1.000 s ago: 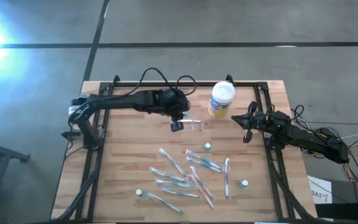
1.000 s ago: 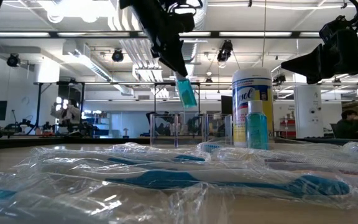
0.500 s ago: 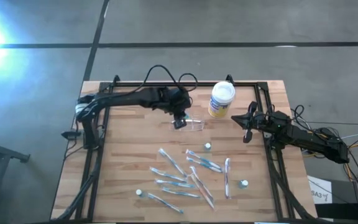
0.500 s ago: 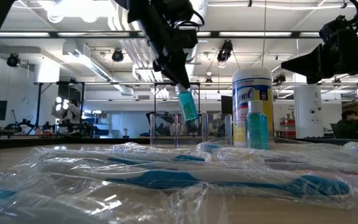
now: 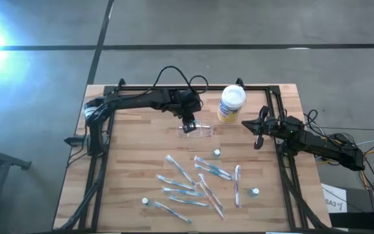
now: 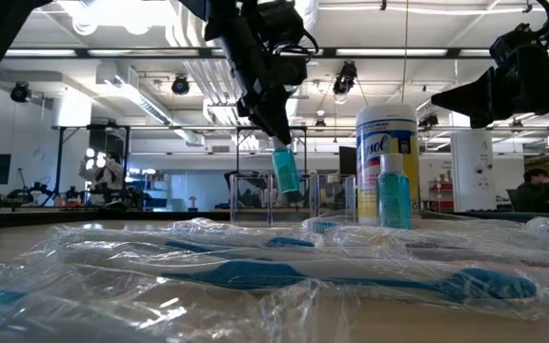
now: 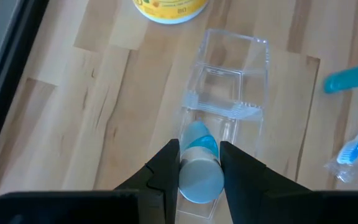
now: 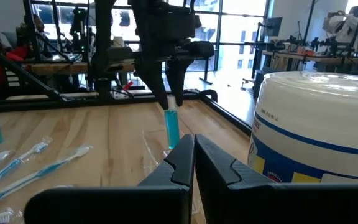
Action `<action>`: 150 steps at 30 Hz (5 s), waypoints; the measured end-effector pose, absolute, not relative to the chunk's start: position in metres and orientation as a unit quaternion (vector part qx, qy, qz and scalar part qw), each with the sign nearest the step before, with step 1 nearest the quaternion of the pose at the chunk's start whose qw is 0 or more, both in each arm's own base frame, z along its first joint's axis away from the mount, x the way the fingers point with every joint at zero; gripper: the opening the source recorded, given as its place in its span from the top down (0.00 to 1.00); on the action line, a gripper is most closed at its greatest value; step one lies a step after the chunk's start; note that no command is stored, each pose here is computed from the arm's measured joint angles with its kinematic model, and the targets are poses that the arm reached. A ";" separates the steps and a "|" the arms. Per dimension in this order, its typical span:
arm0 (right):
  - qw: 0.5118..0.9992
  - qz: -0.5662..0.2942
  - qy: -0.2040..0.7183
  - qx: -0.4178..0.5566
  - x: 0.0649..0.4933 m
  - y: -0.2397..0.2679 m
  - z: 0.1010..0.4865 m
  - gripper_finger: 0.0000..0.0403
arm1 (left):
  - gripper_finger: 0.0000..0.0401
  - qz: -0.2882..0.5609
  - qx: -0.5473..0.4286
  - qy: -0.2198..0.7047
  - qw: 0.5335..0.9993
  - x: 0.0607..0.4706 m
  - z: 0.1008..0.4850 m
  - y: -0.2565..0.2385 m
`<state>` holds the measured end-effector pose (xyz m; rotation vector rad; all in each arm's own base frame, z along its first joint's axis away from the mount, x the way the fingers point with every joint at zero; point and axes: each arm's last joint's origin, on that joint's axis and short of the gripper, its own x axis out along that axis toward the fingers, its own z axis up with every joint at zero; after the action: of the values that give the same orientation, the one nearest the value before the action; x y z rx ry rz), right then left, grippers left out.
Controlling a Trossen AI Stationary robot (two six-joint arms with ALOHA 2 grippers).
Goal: Pick & Place toothbrushing station
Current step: Put the blue mouthwash into the transparent organizer
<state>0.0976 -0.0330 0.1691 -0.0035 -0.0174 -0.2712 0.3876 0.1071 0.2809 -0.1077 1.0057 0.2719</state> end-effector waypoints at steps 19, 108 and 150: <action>0.991 -0.135 -0.007 -0.015 0.098 -0.033 0.169 0.98 | 0.75 0.127 -0.062 0.530 0.836 0.411 0.252 0.117; 0.990 -0.136 -0.006 -0.039 0.098 -0.033 0.170 0.98 | 0.46 0.160 -0.038 0.391 0.906 0.242 0.405 0.065; 0.990 -0.134 -0.032 -0.007 0.097 -0.033 0.174 0.98 | 1.00 0.178 -0.101 0.056 0.977 0.071 0.293 0.021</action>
<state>0.0974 -0.0329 0.1737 -0.0138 -0.0649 -0.2692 0.0715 0.0212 0.2931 -0.2045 0.1128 0.3584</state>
